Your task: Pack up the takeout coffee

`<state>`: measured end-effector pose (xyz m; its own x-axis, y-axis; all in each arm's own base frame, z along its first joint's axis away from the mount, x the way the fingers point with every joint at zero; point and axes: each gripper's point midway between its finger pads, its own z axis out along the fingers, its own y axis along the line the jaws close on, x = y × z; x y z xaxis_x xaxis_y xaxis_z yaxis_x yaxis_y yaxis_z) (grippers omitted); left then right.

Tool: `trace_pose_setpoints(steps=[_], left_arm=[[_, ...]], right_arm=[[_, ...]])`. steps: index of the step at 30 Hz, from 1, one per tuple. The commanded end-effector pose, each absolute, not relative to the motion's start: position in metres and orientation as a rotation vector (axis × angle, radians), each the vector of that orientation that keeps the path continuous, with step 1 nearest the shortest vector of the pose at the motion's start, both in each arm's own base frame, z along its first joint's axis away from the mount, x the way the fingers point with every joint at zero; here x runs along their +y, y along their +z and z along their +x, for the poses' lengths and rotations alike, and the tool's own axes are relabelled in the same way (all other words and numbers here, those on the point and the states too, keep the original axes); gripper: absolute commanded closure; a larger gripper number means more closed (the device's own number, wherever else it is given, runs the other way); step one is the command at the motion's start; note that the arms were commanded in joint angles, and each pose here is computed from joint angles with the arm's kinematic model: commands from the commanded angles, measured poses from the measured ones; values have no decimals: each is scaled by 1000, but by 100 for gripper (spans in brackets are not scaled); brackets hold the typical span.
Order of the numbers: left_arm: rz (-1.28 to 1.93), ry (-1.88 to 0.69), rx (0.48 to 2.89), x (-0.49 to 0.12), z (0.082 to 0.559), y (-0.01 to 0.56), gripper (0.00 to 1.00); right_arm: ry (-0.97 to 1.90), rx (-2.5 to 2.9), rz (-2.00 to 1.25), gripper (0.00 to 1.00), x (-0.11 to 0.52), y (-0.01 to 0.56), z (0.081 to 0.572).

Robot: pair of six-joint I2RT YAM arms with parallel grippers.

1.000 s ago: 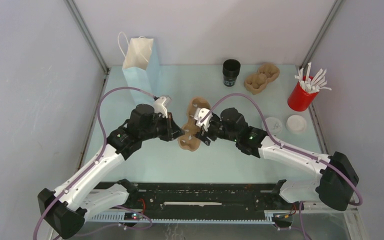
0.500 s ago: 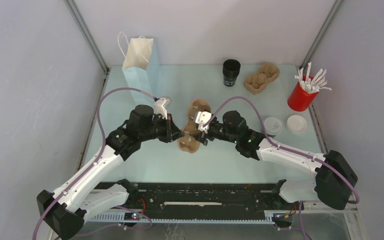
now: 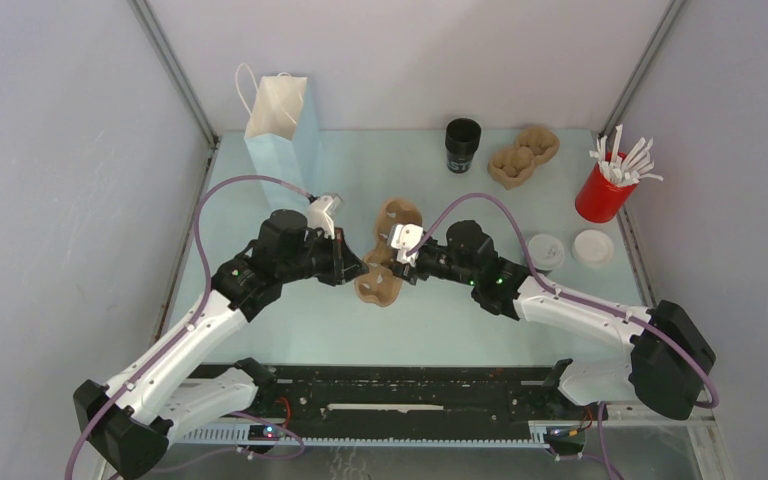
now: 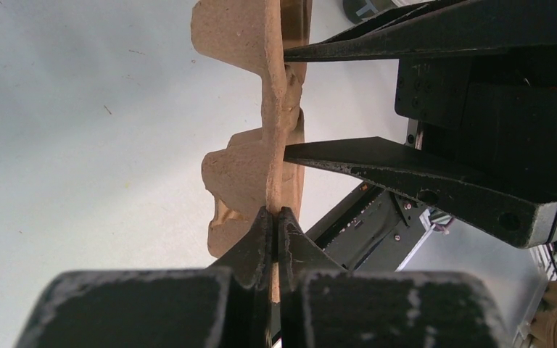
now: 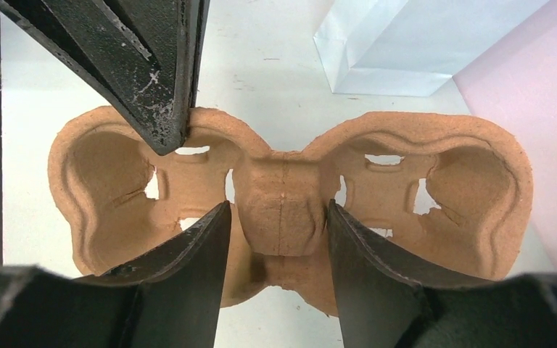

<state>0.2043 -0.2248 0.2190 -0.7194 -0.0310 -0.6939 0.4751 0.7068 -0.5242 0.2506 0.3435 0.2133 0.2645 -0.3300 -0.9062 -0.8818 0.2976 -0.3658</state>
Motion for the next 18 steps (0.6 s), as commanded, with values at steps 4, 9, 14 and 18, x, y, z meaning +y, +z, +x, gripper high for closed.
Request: trace_pose_setpoints(steps=[4,9,14,18], left_arm=[[367,-975,2141,-230,202,242,100],[357,-973,2139,-228,202,244,93],[341,-911,2095,-215,208,263,44],[174,-689,2020,-161,241,298,20]], right_arm=[[526,1273,-1262,47,346,216,256],[512,1279,-1268,52,345,214,256],[493,1313,-1271,55,340,211,252],[488,1379,-1259,57,332,203,241]])
